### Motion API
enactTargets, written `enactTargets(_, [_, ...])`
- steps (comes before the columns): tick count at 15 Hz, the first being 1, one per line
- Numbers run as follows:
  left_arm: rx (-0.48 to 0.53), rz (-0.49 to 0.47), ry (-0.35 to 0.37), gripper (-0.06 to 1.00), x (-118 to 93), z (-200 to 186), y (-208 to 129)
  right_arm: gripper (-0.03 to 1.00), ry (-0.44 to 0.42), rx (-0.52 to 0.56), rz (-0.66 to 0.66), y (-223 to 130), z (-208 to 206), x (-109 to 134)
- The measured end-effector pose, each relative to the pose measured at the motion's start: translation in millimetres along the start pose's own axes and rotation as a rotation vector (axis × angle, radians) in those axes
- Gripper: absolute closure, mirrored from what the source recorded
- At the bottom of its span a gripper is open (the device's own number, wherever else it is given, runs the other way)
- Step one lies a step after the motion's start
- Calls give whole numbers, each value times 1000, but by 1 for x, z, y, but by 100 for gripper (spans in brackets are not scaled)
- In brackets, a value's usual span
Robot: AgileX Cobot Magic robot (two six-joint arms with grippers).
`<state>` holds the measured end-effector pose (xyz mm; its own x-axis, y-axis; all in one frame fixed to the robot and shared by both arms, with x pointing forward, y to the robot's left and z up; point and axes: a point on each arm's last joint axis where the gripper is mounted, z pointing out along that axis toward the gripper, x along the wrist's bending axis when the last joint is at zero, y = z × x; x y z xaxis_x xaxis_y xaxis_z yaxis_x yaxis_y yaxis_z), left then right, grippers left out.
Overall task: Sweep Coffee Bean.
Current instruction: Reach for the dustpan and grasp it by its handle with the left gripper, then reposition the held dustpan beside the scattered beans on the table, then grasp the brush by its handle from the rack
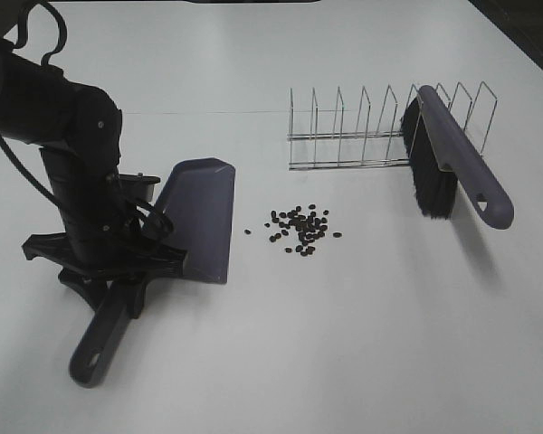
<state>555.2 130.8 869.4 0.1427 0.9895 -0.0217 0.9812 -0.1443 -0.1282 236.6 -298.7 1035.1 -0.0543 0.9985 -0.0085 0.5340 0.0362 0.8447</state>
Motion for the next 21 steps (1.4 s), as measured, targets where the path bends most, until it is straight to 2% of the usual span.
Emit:
enactTargets(2, [-14,47,17,63,1,0,1,3,0,0,0,0,0,0])
enactTargets(9, [-39,100,33,63,3,-3,3,3,0,0,0,0,0,0])
enactTargets(12, [-68,120,47,63,27,-9,10,4,-5,-6,25,2,-2,-1])
enactTargets(14, [-88,132,48,63,50,-18,15,5,-9,-3,53,18,-2,-1])
enactTargets(16, [-110,214,56,63,63,-27,16,5,-17,57,54,36,4,-2])
enactTargets(18, [-104,318,71,63,65,-29,15,6,-25,124,85,59,11,-3])
enactTargets(21, [-103,362,86,63,66,-29,16,10,-33,193,134,100,24,-3])
